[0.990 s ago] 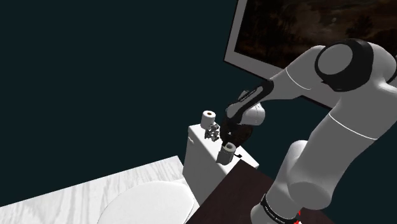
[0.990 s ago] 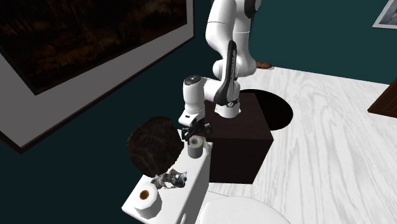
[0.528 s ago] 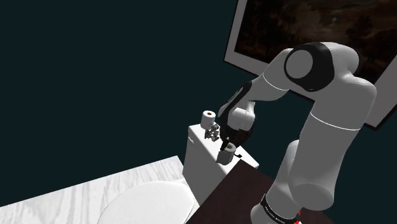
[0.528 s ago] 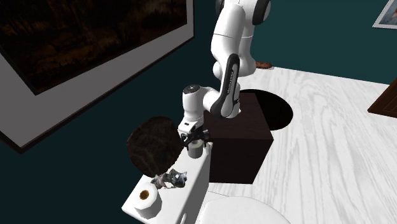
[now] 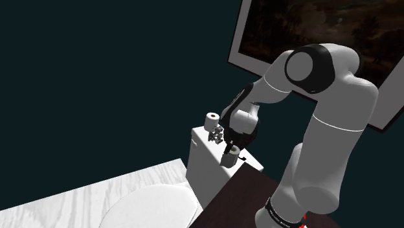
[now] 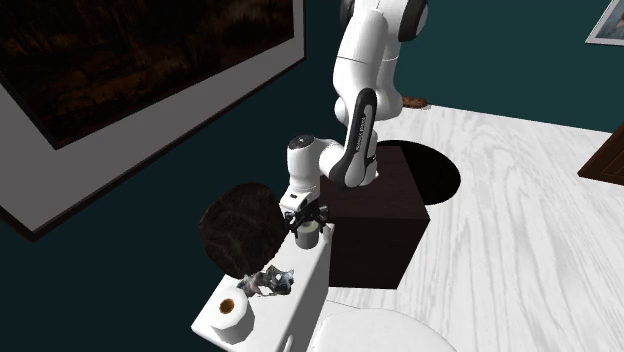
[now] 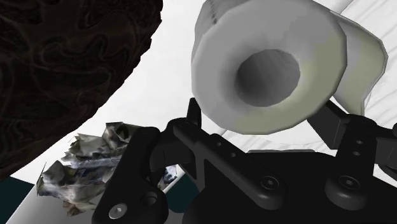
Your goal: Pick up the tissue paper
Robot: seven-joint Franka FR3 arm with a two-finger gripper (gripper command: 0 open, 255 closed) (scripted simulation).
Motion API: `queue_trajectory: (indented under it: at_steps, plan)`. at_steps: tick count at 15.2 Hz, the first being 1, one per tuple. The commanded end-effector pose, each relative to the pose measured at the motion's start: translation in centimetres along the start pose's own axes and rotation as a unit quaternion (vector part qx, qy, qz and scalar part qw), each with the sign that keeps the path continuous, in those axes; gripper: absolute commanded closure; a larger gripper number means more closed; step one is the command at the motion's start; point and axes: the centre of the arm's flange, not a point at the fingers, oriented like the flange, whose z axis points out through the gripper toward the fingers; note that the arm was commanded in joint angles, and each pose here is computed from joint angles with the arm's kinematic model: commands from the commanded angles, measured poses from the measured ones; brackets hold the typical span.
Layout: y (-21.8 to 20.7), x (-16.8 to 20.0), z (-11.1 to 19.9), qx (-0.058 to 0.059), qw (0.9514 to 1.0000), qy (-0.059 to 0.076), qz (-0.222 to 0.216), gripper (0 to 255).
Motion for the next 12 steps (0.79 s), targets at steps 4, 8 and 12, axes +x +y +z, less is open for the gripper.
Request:
queue_trajectory:
  at_steps: [4,8,12]
  plan:
    - [0.0,-0.1,0.1,0.001,1.0,-0.002,0.0,255]
    - [0.0,0.2,-2.0,0.001,1.0,-0.002,0.0,255]
    - [-0.1,0.5,-4.0,0.001,1.0,-0.002,0.0,255]
